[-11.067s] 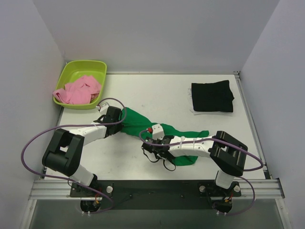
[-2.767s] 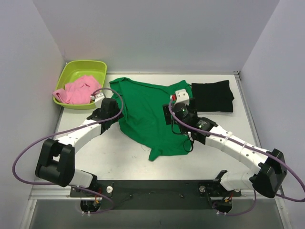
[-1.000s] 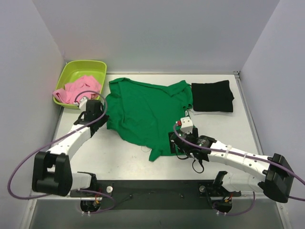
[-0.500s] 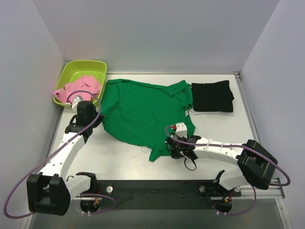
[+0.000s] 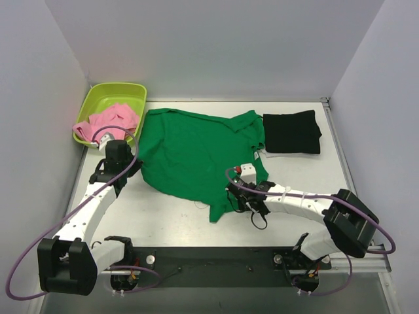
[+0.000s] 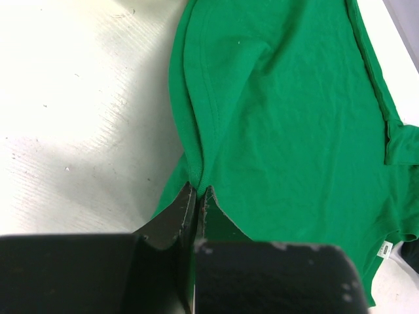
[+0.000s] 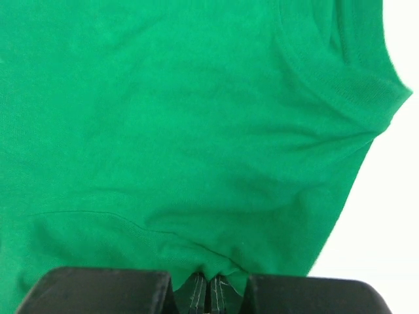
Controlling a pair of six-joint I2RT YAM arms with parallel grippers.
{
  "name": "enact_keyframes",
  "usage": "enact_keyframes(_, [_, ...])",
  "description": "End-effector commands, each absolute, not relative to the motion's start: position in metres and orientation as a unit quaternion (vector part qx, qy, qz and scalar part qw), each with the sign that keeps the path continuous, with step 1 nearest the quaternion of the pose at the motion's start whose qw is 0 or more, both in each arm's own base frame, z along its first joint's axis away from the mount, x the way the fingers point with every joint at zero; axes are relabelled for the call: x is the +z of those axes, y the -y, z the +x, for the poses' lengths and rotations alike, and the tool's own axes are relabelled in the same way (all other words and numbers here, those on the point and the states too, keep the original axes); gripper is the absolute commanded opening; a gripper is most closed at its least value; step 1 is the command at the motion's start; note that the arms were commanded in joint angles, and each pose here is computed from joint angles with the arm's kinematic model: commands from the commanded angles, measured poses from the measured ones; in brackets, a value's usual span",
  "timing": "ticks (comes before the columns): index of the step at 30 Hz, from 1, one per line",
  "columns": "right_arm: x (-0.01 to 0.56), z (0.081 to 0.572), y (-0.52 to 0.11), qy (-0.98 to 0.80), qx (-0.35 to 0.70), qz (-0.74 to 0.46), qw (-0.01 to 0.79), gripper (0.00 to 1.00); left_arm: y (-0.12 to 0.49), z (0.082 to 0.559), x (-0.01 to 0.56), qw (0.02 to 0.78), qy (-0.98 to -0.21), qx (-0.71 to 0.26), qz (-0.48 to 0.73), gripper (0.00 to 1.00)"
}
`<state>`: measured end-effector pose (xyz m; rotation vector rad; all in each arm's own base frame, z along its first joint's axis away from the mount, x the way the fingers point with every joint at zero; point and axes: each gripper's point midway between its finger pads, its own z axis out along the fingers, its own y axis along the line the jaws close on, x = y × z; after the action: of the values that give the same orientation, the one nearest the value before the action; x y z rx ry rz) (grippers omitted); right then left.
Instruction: Fold and stack the t-shirts
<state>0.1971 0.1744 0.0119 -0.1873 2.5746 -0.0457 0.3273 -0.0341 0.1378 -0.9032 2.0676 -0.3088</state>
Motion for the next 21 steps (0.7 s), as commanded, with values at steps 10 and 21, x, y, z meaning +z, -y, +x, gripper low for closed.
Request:
enact_keyframes(10, [0.137, 0.271, -0.212, -0.929, 0.015, -0.101, 0.356, 0.0, 0.036, 0.333, 0.15, 0.438, -0.816, -0.142, -0.349, 0.0])
enact_keyframes(21, [0.117, 0.292, -0.225, -0.925, -0.027, -0.109, 0.363, 0.99, 0.036, 0.333, 0.145, 0.434, -0.819, -0.144, -0.348, 0.0])
